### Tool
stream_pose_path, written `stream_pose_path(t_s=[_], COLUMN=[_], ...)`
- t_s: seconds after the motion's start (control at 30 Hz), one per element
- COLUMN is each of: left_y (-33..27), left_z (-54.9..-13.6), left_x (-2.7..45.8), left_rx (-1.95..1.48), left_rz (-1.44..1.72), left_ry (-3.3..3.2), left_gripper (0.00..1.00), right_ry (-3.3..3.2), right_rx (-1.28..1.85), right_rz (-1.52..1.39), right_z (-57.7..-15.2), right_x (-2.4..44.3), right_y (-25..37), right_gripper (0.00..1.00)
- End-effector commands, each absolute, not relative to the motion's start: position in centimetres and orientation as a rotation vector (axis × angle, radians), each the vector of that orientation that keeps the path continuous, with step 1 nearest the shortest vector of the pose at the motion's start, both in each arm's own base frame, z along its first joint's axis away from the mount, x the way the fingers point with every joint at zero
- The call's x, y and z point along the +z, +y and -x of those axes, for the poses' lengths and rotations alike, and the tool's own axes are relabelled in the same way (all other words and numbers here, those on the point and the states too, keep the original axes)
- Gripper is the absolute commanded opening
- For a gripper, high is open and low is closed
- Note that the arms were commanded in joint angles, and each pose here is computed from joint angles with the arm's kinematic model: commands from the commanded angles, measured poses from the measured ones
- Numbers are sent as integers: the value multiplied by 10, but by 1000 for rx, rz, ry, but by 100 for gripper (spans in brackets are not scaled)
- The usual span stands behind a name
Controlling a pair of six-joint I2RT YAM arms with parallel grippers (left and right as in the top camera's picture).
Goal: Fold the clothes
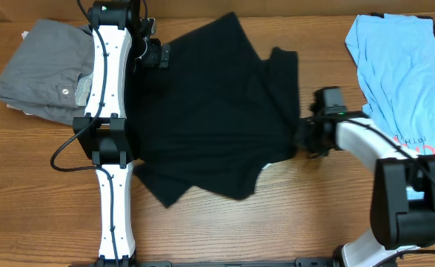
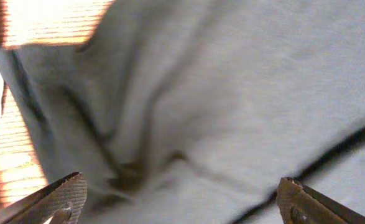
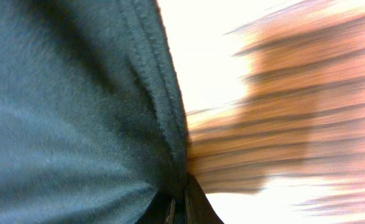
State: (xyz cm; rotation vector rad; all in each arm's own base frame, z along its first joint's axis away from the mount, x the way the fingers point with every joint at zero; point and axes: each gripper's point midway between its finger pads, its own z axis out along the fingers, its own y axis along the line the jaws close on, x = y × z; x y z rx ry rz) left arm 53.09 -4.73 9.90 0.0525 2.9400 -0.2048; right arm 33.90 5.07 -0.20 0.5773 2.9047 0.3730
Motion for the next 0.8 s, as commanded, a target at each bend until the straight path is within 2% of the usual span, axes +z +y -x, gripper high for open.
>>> stream_pose_path(t_s=[0.0, 0.23, 0.43, 0.77], left_y=[-53, -54, -54, -59], left_z=[-534, -540, -542, -495], left_x=[107, 103, 75, 17], left_rx=[-228, -222, -223, -233], left_rz=[-59, -99, -104, -247], left_ry=[2913, 2892, 2927, 3144], left_gripper=[100, 100, 100, 100], right_ry=[2922, 2791, 2583, 2398], right_rx=[242, 247, 206, 160], right_rz=[-682, -760, -784, -728], right_z=[-328, -346, -380, -419], right_x=[-17, -12, 3, 32], right_y=[0, -53, -98, -122], right_gripper=[4, 4, 4, 4])
